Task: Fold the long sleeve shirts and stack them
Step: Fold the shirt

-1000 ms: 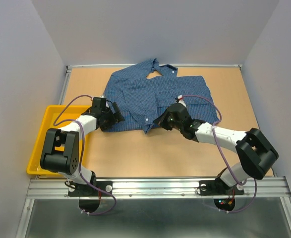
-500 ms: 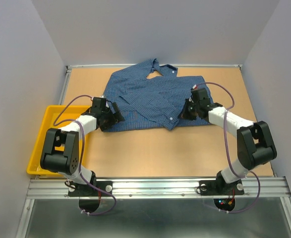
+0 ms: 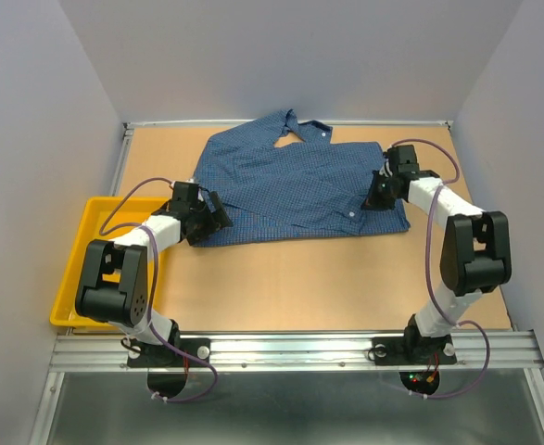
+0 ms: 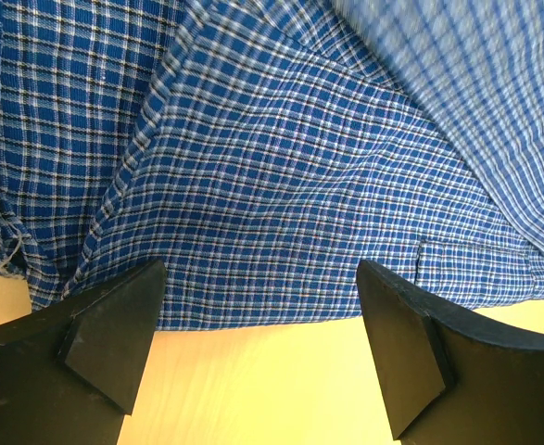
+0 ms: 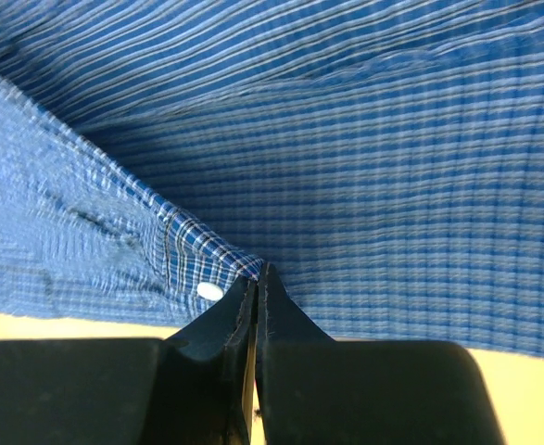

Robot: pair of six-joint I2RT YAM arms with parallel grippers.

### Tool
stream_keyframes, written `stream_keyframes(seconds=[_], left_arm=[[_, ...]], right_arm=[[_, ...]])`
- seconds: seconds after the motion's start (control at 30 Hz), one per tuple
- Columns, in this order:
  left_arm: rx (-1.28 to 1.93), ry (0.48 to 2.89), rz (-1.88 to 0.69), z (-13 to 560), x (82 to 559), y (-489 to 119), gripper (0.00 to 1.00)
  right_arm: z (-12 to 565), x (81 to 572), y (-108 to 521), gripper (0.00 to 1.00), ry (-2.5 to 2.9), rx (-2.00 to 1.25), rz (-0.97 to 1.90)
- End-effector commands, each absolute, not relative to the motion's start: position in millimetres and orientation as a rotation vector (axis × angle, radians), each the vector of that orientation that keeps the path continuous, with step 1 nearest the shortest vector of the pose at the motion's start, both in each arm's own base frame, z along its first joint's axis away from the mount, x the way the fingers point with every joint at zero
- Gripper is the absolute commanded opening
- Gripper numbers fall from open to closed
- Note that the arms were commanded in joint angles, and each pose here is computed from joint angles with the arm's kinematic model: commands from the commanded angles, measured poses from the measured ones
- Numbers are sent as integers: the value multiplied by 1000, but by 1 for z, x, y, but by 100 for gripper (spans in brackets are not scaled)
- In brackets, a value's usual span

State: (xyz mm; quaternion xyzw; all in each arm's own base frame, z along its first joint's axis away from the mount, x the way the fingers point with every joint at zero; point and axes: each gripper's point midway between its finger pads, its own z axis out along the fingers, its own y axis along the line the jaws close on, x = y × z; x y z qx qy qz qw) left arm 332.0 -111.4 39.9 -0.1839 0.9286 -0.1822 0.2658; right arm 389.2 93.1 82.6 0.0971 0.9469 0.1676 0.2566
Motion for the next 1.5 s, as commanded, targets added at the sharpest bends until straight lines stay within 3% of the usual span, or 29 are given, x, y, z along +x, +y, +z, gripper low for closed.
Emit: stream_keyframes(seconds=[0.0, 0.33, 0.8, 0.87, 0.9, 1.0, 1.1, 1.17, 1.3, 1.47], left_arm=[[-499, 2507, -466, 41, 329, -108, 96], [-501, 2512, -462, 39, 328, -107, 96], [-506, 2514, -467, 37, 329, -108, 96], [-502, 2512, -471, 38, 329, -109, 96], [-505, 2506, -475, 40, 330, -109, 96], [-494, 2485, -495, 53, 334, -111, 96], [-483, 2441, -553, 77, 341, -119, 96], [-472, 2378, -606, 110, 346, -124, 98], [-441, 2261, -707, 165, 356, -138, 98], [-346, 2182, -796, 208, 369, -175, 95]], right_arm=[[87, 412, 77, 1, 2562, 256, 386], [81, 465, 65, 1, 2529, 263, 266], [79, 492, 62, 3, 2506, 257, 233], [79, 494, 63, 13, 2504, 259, 238], [80, 494, 63, 24, 2503, 261, 239], [93, 495, 66, 42, 2478, 254, 264], [125, 497, 70, 57, 2411, 248, 306], [152, 496, 72, 72, 2353, 266, 334], [181, 491, 86, 78, 2276, 273, 453], [204, 483, 123, 78, 2171, 262, 752]])
